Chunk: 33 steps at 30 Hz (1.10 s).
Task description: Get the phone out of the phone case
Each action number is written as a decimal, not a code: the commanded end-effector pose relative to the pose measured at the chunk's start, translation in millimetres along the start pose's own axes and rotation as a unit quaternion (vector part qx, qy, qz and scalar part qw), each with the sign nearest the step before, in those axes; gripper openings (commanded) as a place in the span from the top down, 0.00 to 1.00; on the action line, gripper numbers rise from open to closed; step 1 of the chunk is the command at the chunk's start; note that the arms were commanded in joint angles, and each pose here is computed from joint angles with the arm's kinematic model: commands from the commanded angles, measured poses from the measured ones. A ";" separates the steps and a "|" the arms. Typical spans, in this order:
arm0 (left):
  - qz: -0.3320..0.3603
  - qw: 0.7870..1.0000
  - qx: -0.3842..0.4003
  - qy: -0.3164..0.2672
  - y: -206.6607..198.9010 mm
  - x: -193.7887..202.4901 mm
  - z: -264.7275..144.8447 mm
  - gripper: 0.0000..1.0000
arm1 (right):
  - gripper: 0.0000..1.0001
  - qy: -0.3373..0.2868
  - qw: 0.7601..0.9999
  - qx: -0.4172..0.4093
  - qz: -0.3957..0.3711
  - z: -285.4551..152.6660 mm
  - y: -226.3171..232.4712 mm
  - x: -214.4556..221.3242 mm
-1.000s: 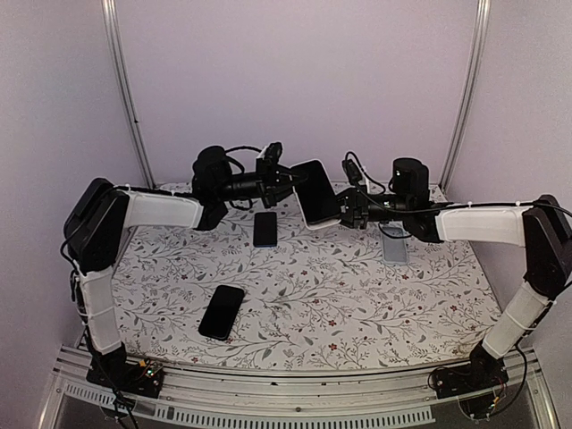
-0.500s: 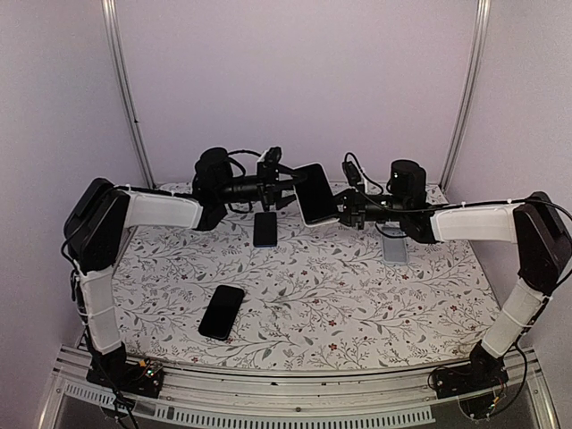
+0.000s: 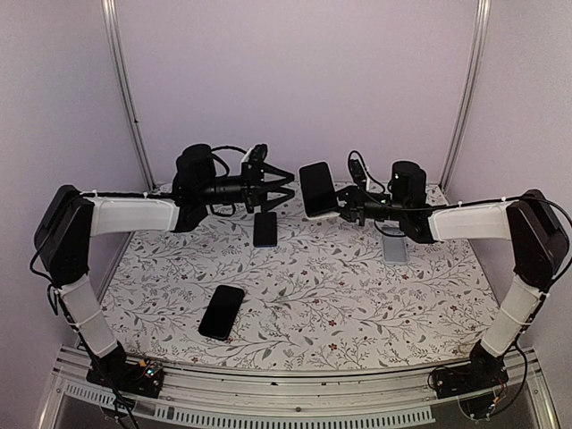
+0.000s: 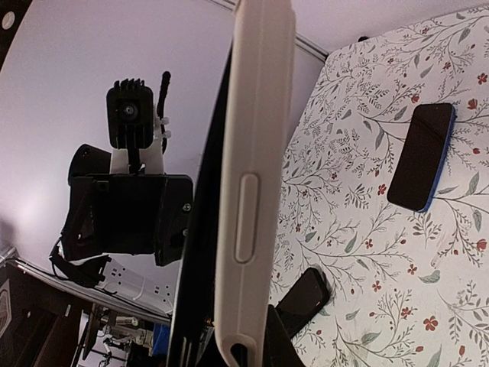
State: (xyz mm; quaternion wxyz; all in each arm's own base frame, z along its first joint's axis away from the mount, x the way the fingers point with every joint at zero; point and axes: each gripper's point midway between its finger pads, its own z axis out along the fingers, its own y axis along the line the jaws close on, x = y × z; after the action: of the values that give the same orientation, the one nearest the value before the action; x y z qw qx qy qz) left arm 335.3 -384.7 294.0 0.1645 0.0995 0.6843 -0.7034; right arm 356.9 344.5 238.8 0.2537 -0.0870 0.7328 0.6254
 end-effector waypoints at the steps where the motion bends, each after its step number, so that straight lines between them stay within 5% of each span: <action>1: 0.014 1.000 0.011 0.018 -10.7 12.6 1.7 0.39 | 1.00 -0.044 0.997 -0.036 -0.054 -0.1 27.3 -28.8; 33: -0.015 0.999 0.024 0.044 5.9 24.3 31.2 0.38 | 1.00 -0.051 0.994 -0.058 -0.081 9.9 48.7 -29.2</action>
State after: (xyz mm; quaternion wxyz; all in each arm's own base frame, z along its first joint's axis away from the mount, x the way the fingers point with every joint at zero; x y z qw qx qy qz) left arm 324.9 -406.5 271.6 0.1250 0.1021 0.6917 -0.7039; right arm 365.3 348.7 253.8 0.2873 -0.0914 0.7138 0.6322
